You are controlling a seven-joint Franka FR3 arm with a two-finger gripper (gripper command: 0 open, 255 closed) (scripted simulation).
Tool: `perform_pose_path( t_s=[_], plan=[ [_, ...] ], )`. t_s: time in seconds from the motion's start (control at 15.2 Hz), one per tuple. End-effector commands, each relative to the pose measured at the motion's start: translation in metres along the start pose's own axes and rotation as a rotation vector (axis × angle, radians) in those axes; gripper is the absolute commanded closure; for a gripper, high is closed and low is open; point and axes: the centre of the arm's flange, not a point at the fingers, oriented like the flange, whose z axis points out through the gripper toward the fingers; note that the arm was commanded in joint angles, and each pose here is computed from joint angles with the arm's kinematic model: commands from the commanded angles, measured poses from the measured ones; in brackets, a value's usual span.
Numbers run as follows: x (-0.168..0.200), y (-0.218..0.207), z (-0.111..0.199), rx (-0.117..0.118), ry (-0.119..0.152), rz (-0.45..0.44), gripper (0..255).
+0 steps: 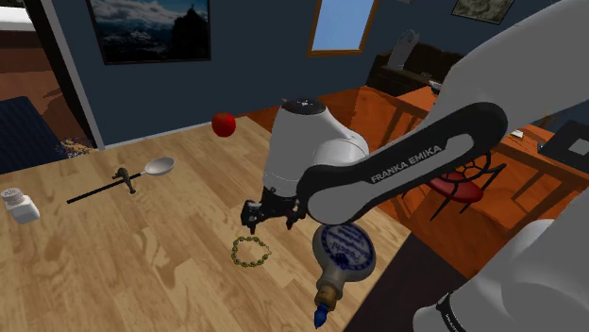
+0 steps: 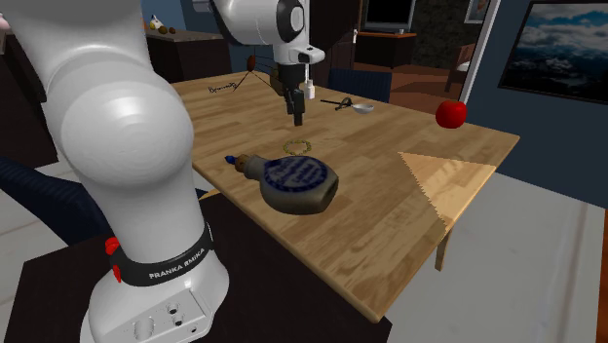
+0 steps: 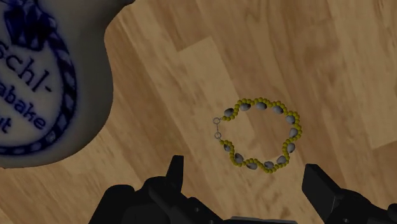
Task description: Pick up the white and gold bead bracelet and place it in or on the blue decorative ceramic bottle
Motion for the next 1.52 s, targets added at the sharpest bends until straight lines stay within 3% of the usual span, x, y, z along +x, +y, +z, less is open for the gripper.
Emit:
perform_pose_path(
  t_s=[0.0, 0.4, 0.92, 1.45],
  plan=[
    [0.003, -0.019, 0.019, 0.003, -0.002, 0.019, 0],
    [0.008, -0.077, 0.072, 0.008, -0.009, 0.066, 0],
    [0.008, -0.08, 0.115, 0.008, -0.009, 0.068, 0],
    [0.008, -0.08, 0.115, 0.008, -0.009, 0.068, 0]
  ],
)
